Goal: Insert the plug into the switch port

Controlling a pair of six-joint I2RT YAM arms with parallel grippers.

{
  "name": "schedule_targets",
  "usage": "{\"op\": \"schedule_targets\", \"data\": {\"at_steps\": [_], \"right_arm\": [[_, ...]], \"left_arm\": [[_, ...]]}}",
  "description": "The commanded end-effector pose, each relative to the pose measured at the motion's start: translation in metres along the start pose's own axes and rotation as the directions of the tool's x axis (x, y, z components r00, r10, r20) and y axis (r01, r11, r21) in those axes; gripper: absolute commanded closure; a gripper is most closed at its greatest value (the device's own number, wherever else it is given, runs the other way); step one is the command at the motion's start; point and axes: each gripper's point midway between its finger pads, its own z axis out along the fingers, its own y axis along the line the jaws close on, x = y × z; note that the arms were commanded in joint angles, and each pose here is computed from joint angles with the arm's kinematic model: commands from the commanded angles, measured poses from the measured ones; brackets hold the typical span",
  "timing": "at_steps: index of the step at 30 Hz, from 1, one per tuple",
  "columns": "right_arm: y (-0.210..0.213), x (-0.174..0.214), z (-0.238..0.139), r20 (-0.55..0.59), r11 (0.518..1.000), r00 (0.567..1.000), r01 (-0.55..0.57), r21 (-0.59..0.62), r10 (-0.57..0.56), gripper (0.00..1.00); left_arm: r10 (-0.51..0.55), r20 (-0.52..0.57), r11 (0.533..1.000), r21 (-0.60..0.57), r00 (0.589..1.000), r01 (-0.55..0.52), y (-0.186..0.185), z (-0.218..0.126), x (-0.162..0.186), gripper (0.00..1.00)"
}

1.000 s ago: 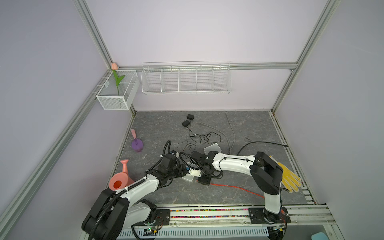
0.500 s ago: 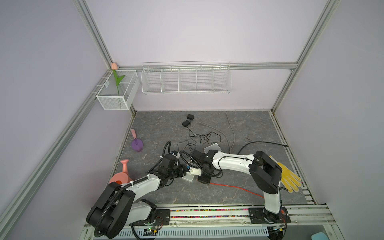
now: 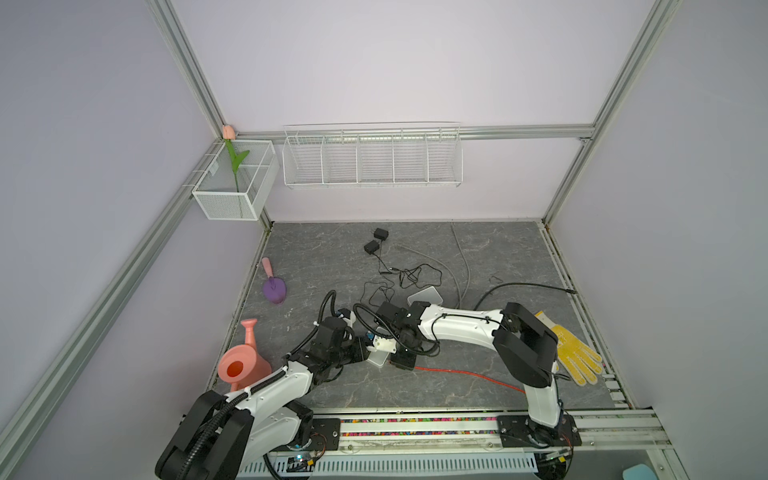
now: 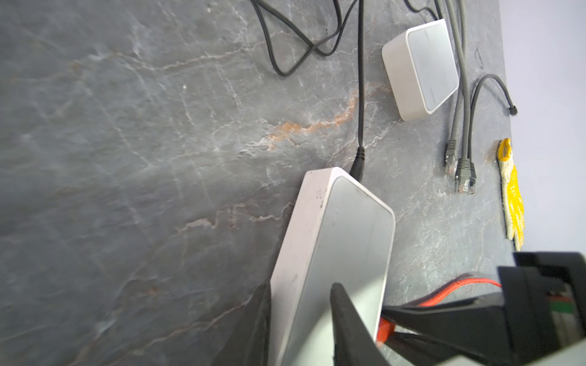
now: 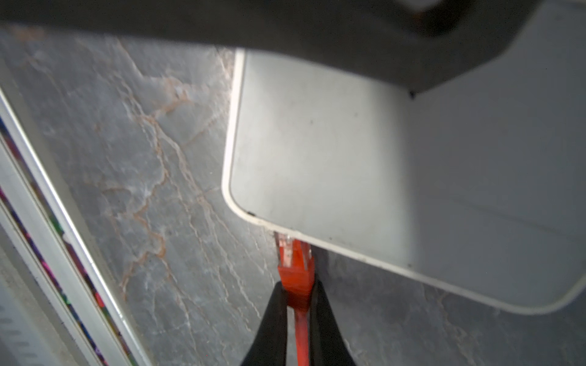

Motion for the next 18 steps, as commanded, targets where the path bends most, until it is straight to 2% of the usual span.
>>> {"op": "schedule_targets", "data": {"at_steps": [1, 12, 18], "right_arm": [[-0.0042, -0.0234, -0.0010, 0.072, 1.000, 0.997, -0.008, 0.015, 0.007, 0.93], [-0.0047, -0.0266, -0.0095, 0.098, 0.999, 0.994, -0.054, 0.010, 0.052, 0.93], [0.0024, -0.0279, -0.0091, 0.110, 0.996, 0.991, -0.080, -0.032, 0.083, 0.93]], "left_arm": [[-0.011, -0.049, 1.000, 0.023, 0.999, 0.013, -0.0026, -0.0012, 0.0137, 0.68], [-0.014, -0.073, 0.999, 0.050, 0.997, 0.018, -0.0026, 0.0010, 0.0225, 0.69], [-0.016, -0.054, 0.998, 0.064, 0.998, 0.019, -0.0066, -0.0025, 0.0189, 0.69]]}}
